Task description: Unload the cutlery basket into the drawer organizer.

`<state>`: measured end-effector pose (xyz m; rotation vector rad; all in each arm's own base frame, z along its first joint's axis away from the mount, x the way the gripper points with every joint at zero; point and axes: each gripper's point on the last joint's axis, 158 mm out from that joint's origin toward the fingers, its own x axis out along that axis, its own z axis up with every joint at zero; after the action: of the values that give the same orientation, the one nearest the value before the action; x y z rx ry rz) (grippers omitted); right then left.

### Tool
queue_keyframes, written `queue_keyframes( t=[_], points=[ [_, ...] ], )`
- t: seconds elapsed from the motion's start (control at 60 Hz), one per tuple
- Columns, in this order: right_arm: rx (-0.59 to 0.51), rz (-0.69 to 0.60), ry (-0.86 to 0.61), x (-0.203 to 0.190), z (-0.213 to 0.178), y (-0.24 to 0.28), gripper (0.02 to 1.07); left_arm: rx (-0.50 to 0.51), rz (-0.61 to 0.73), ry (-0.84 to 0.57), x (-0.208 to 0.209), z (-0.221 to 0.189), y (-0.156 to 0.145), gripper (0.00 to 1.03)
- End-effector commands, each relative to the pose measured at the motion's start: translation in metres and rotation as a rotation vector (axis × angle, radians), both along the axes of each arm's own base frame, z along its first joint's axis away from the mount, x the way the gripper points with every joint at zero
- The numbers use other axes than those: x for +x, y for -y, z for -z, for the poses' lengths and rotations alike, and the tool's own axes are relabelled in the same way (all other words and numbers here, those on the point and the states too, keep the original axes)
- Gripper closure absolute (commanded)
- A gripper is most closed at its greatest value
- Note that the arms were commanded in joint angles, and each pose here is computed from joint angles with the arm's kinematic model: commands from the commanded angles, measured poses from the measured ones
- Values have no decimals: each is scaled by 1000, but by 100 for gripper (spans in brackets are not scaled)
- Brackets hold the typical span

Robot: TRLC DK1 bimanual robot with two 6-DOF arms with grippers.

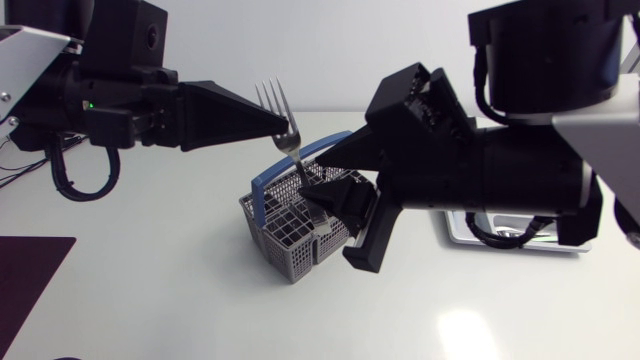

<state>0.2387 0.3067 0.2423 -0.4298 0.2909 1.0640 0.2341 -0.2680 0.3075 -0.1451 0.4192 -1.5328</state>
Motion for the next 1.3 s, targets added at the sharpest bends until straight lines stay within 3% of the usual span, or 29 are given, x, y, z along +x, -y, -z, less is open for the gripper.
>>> queue_keyframes(
  t=[0.0,0.133,0.233,0.433,0.85,0.933,1.117,1.217,1.283],
  points=[
    [13,6,-3,6,-4,-4,49,-14,19,-23,-9,-2,0,94],
    [25,0,3,8,-10,-9,61,-15,28,-22,-13,-2,1,94],
    [32,-5,6,7,-15,-12,63,-16,31,-20,-13,-3,2,94],
    [22,-25,-13,3,-13,-14,97,-15,34,-20,-14,-3,3,94],
    [2,-44,-38,-9,-7,-10,101,-25,28,-11,-8,-9,4,93],
    [-2,-36,-41,-8,-5,-7,101,-48,-14,-9,4,-19,-2,64],
    [-7,22,-41,-1,-5,16,101,-86,-139,41,27,-45,-18,24],
    [-10,86,-35,13,-5,37,101,-82,-226,69,41,-51,-28,10],
    [-14,156,-30,30,-5,58,101,-71,-289,94,48,-50,-36,6]
  ],
)
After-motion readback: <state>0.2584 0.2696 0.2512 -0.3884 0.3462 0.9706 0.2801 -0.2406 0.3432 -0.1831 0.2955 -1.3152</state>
